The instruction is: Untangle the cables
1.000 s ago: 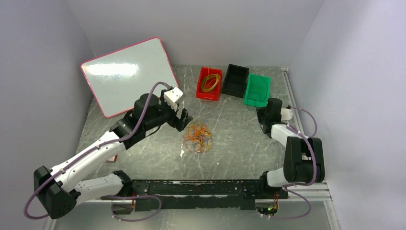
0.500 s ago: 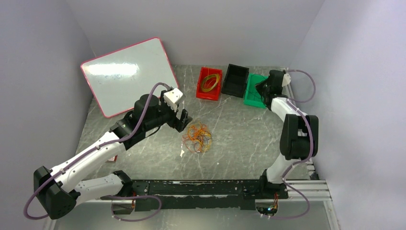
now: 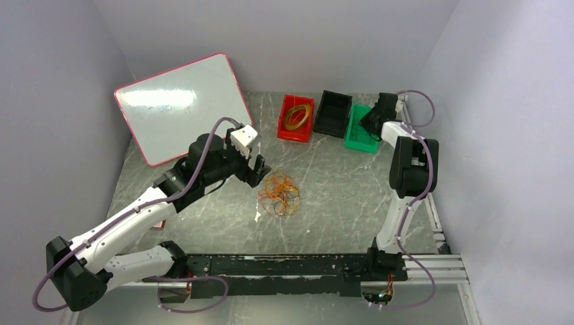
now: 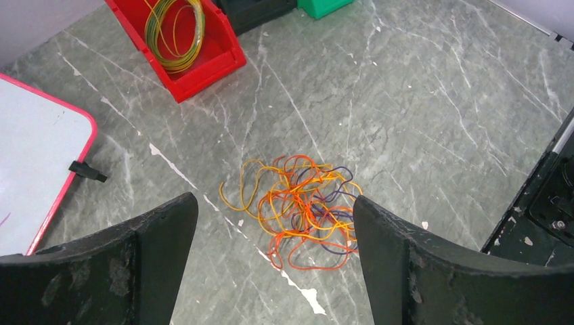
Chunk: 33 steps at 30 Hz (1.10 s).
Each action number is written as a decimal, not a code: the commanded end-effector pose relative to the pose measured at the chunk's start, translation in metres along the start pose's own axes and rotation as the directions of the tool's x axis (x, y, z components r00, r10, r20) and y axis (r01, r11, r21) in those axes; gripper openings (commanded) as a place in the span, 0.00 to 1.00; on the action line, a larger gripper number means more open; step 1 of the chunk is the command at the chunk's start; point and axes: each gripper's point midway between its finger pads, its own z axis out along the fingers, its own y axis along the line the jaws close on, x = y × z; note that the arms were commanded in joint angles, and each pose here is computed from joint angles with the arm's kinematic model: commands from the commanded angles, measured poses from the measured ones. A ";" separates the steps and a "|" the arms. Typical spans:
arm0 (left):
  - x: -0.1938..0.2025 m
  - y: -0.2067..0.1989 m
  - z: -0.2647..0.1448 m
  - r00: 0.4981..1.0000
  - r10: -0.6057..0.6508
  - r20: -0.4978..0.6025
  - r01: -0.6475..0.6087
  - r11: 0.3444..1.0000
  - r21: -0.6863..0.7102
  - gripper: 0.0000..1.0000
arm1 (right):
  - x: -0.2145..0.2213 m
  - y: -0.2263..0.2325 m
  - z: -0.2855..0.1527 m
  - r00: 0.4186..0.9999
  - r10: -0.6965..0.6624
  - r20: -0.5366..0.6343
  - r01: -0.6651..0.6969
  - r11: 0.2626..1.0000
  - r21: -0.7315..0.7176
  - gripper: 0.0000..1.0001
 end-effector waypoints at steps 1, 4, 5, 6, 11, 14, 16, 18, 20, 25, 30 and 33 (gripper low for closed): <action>-0.001 0.003 -0.003 1.000 -0.015 0.009 0.015 1.000 -0.016 0.89 | 0.011 -0.019 0.018 0.997 -0.045 -0.062 0.049 0.997 0.060 0.00; -0.001 0.003 -0.002 1.000 -0.015 0.005 0.015 1.000 -0.013 0.88 | 0.017 -0.030 0.027 0.995 -0.068 -0.078 0.075 0.993 0.090 0.00; -0.001 0.002 -0.003 1.000 -0.015 0.006 0.015 1.000 -0.011 0.88 | 0.018 -0.033 0.029 0.994 -0.076 -0.079 0.084 0.992 0.099 0.00; -0.001 0.002 -0.003 1.000 -0.015 0.005 0.015 1.000 -0.010 0.88 | 0.019 -0.036 0.030 0.993 -0.083 -0.081 0.092 0.990 0.108 0.02; 0.001 0.002 -0.002 1.000 -0.017 0.000 0.017 1.000 -0.008 0.88 | 0.020 -0.044 0.030 0.989 -0.119 -0.085 0.130 0.982 0.137 0.19; 0.001 0.002 -0.002 1.000 -0.018 -0.003 0.018 1.000 -0.009 0.88 | 0.011 -0.037 0.024 0.990 -0.130 -0.062 0.137 0.983 0.122 0.32; 0.000 0.002 -0.001 1.000 -0.018 -0.001 0.017 1.000 -0.009 0.88 | 0.002 -0.030 0.017 0.990 -0.138 -0.038 0.141 0.984 0.111 0.37; 0.000 0.002 -0.001 1.000 -0.019 -0.003 0.019 1.000 -0.008 0.88 | -0.010 -0.023 0.009 0.989 -0.145 -0.014 0.146 0.984 0.105 0.42; 0.000 0.001 0.000 1.000 -0.020 -0.002 0.020 1.000 -0.005 0.88 | -0.021 -0.015 -0.001 0.988 -0.154 0.013 0.152 0.983 0.102 0.48; -0.001 0.001 0.002 1.000 -0.021 -0.001 0.021 1.000 -0.001 0.88 | -0.045 -0.002 -0.027 0.982 -0.177 0.071 0.169 0.980 0.103 0.60; -0.002 0.000 0.003 1.000 -0.021 -0.001 0.021 1.000 0.002 0.88 | -0.055 -0.002 -0.044 0.976 -0.195 0.099 0.181 0.975 0.130 0.62; -0.002 0.000 0.003 1.000 -0.021 -0.005 0.021 1.000 0.003 0.88 | -0.069 0.005 -0.052 0.967 -0.202 0.153 0.184 0.975 0.122 0.62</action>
